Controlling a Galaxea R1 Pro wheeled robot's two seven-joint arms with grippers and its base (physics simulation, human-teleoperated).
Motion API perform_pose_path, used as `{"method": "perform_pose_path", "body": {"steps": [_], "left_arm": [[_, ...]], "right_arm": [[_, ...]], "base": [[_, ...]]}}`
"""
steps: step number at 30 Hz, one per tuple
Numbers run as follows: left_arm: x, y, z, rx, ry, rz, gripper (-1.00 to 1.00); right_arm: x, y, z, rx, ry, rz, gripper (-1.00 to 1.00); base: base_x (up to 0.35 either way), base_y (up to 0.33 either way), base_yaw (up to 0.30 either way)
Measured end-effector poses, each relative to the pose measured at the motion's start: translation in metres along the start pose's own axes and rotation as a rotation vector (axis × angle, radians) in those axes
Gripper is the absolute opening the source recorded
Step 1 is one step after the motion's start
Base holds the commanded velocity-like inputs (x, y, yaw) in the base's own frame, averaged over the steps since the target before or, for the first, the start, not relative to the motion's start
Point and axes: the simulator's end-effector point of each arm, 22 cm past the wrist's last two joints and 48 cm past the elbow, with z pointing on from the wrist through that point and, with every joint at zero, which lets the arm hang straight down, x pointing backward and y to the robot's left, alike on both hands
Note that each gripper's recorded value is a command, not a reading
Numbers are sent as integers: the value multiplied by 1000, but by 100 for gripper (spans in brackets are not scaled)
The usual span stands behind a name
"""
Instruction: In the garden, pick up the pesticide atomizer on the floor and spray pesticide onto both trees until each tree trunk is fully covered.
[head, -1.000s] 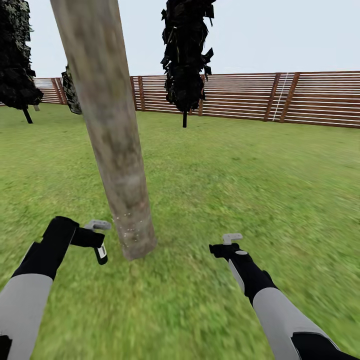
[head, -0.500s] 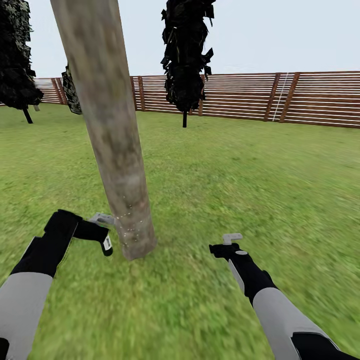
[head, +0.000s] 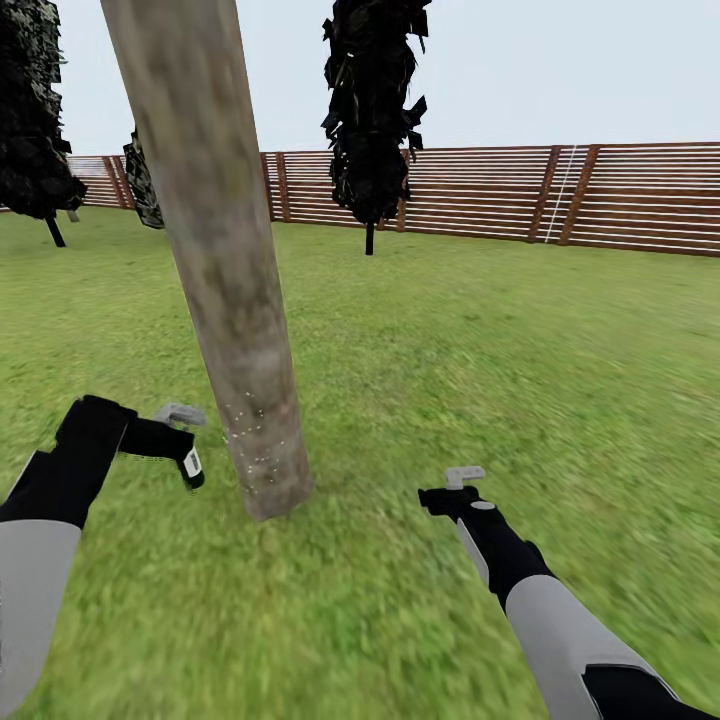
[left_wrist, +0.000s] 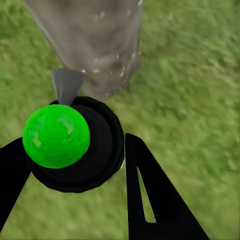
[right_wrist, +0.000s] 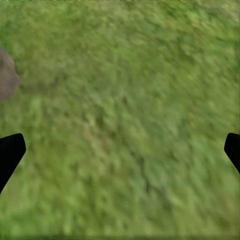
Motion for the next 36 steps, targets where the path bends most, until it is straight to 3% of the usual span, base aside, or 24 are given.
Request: {"method": "perform_pose_path", "body": {"steps": [4,9,13,30,36], "left_arm": [[-9,0,-2,0,-5,2,-100],[6,-9,11,20,35,-1,-100],[6,-8,10,19,34,-3,-100],[-65,19,-32,-36,-83,10,-100],[-59,19,-28,-48,-65,18,-100]], "right_arm": [[-2,0,0,0,-11,0,100],[-3,0,0,0,-13,0,100],[-3,0,0,0,-13,0,100],[-3,0,0,0,-13,0,100],[-2,0,0,0,-12,0,100]], "base": [[0,0,0],[0,0,0],[0,0,0],[0,0,0],[0,0,0]]}}
